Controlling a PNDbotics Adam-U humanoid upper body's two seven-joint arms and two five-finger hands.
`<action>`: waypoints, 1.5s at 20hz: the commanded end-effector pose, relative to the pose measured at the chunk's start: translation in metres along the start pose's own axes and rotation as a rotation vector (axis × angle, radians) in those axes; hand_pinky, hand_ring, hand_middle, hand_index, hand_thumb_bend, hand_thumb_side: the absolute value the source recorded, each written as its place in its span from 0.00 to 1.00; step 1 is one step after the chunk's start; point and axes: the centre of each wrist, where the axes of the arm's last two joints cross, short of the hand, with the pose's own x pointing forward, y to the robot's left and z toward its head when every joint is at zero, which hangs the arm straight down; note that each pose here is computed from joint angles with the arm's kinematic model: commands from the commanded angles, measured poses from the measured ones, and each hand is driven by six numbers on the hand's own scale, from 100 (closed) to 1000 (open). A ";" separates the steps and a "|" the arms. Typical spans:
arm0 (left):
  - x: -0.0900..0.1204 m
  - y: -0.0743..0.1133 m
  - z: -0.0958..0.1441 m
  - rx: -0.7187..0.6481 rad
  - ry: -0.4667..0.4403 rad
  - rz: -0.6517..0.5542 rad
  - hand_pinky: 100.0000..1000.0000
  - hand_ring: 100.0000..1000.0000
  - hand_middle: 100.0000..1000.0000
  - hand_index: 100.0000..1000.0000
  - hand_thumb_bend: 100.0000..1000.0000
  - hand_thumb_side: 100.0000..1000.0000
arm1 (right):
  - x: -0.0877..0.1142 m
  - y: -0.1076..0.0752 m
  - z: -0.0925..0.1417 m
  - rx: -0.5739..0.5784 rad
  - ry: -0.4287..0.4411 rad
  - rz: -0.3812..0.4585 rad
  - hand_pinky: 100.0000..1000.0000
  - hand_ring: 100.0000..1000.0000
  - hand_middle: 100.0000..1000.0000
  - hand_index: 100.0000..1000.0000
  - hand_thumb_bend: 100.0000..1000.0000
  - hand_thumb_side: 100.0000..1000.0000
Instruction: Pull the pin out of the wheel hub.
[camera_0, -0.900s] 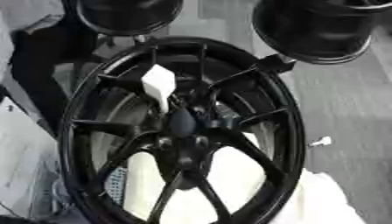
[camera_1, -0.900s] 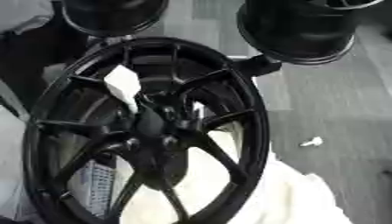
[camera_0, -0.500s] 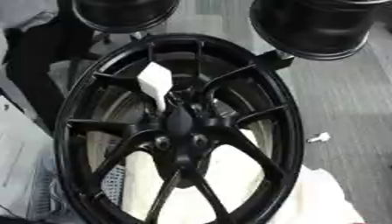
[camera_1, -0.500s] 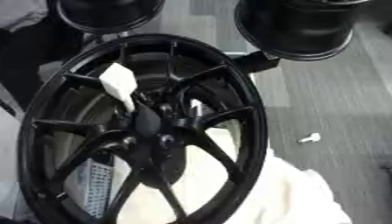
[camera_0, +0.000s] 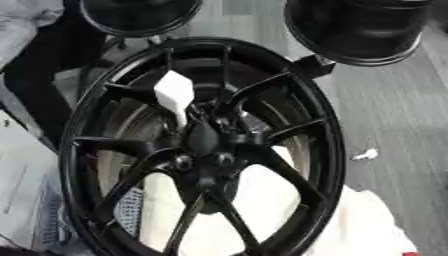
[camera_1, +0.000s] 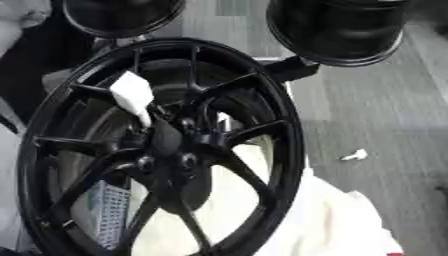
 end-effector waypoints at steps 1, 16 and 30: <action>0.030 0.008 -0.004 -0.122 -0.110 -0.139 0.80 0.75 0.70 0.82 0.54 0.33 | 0.003 -0.014 0.001 -0.019 -0.006 0.040 0.87 0.80 0.71 0.78 0.00 0.50; 0.094 -0.021 -0.047 -0.572 -0.337 -0.378 0.82 0.77 0.72 0.82 0.55 0.33 | 0.008 -0.011 -0.003 0.015 -0.031 0.054 0.87 0.80 0.71 0.78 0.00 0.51; 0.109 -0.050 -0.089 -0.724 -0.438 -0.341 0.82 0.77 0.72 0.83 0.56 0.31 | 0.009 -0.010 -0.006 0.024 -0.038 0.048 0.87 0.80 0.71 0.78 0.00 0.51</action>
